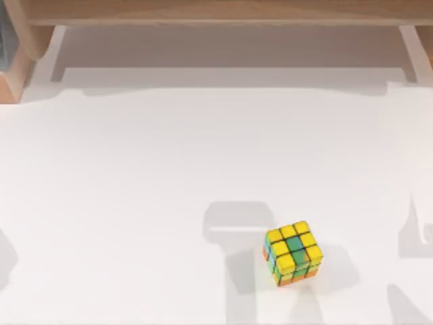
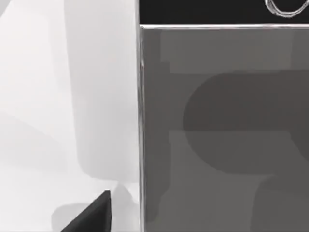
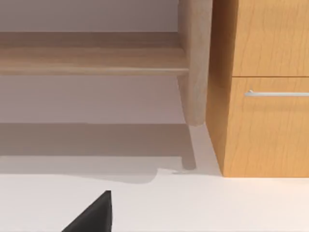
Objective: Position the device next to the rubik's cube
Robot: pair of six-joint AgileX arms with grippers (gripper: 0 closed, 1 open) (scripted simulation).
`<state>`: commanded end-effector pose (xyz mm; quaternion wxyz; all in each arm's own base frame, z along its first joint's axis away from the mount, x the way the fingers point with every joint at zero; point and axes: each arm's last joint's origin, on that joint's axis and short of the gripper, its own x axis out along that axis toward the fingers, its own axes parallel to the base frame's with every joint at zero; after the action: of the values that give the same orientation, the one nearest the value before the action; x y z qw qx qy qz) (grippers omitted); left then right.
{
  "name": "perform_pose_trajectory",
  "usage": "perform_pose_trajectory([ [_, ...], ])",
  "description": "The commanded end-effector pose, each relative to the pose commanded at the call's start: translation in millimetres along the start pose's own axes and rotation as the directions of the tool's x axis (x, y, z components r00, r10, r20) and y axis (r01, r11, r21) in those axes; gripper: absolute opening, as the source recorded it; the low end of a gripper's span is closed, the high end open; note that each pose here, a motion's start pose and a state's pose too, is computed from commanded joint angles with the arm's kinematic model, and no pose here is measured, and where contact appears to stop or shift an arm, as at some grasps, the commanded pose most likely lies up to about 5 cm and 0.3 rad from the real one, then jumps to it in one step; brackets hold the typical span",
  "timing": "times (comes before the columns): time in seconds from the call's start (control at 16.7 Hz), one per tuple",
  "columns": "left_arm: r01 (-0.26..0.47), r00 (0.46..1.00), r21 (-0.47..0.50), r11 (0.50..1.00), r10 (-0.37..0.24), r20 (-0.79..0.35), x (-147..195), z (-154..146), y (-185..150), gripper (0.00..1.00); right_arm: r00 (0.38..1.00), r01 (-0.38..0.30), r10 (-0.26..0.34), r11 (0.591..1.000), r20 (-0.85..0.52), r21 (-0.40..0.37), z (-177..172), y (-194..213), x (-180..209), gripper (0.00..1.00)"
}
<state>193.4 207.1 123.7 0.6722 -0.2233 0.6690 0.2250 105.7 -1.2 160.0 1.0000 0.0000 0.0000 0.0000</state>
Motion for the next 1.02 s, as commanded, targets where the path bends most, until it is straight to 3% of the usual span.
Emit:
perform_pose_trajectory([
  [0.36, 0.001, 1.000, 0.000, 1.000, -0.001, -0.005, 15.6, -0.9, 0.2, 1.00, 1.000, 0.000, 0.000, 1.000, 0.000, 0.000, 0.0, 0.0, 0.0, 1.00],
  [1.02, 0.001, 1.000, 0.000, 1.000, -0.001, -0.005, 15.6, -0.9, 0.2, 0.17, 1.000, 0.000, 0.000, 1.000, 0.000, 0.000, 0.0, 0.0, 0.0, 1.00],
])
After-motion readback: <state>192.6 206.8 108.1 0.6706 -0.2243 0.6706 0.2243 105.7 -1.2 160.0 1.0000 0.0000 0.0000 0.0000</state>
